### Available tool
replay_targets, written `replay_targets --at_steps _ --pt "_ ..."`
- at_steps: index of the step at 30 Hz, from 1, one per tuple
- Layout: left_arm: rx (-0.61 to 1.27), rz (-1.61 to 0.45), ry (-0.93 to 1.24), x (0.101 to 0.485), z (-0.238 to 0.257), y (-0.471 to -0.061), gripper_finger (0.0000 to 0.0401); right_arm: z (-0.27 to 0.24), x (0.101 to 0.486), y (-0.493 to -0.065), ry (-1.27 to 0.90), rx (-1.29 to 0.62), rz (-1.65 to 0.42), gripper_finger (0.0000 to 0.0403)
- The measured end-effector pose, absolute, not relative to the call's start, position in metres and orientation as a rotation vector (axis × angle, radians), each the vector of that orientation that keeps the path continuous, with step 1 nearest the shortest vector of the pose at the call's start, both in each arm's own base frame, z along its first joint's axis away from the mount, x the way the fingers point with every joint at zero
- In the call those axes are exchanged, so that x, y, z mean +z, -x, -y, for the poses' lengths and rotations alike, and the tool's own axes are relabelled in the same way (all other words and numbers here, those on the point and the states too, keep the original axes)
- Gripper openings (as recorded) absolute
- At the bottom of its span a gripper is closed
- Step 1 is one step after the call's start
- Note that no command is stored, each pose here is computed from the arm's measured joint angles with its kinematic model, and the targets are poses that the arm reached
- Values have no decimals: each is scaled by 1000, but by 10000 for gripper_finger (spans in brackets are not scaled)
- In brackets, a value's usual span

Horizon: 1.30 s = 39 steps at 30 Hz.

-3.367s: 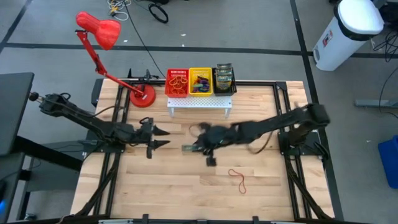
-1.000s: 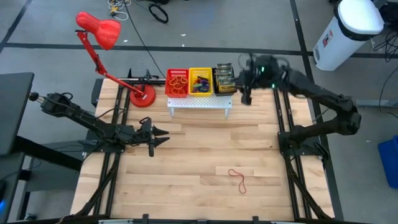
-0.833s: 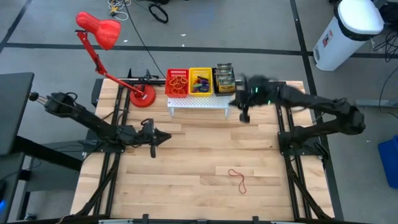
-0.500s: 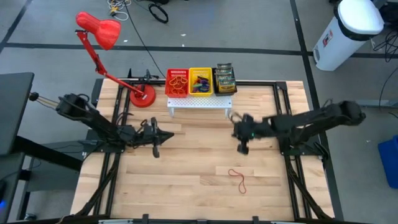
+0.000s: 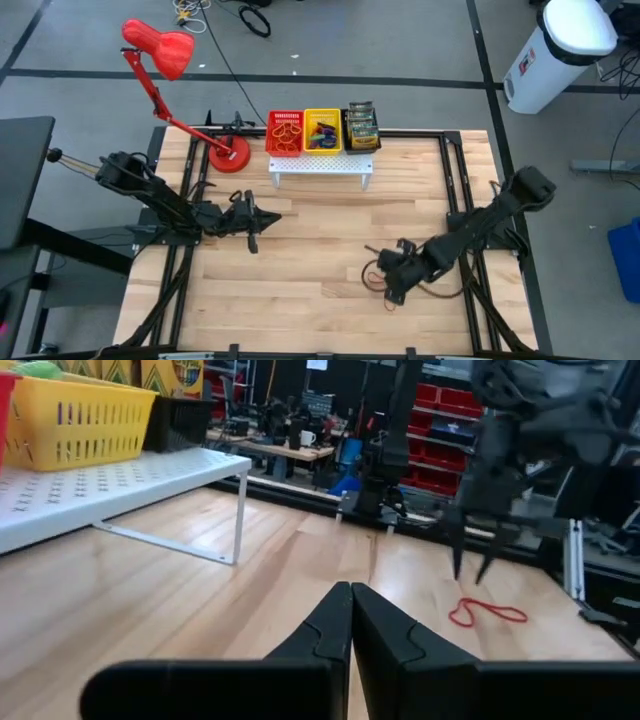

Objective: Pick & Place Office Desk Supplies
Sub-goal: Put the red rubber band into the red bin on the shelf

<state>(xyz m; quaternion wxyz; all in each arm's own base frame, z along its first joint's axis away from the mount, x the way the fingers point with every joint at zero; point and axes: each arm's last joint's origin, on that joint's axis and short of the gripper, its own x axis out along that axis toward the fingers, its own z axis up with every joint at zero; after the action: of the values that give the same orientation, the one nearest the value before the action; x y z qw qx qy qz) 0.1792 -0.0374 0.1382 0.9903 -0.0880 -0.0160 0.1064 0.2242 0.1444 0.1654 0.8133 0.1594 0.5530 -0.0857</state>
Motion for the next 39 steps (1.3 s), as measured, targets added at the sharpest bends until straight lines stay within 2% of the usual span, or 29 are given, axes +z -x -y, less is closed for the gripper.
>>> replay_targets --at_steps 5,15,18,23,27,33,39 --pt "222 35 126 139 36 -180 18 -163 156 -234 -323 -189 -1232 123" --pt "223 20 115 139 37 -182 18 -168 133 -241 -273 -234 -1340 118" --pt "223 13 123 138 37 -182 18 -168 133 -241 -262 -240 -1335 93" --pt "245 33 261 139 32 -183 18 -167 134 -241 -212 -231 -1327 12" --pt "245 28 291 138 28 -186 21 -164 143 -248 -97 -256 -1304 19" --pt "152 -83 262 143 35 -213 52 -148 161 -275 49 -257 -1182 8" --pt "116 -253 154 147 45 -253 107 -119 169 -309 141 -256 -995 5"
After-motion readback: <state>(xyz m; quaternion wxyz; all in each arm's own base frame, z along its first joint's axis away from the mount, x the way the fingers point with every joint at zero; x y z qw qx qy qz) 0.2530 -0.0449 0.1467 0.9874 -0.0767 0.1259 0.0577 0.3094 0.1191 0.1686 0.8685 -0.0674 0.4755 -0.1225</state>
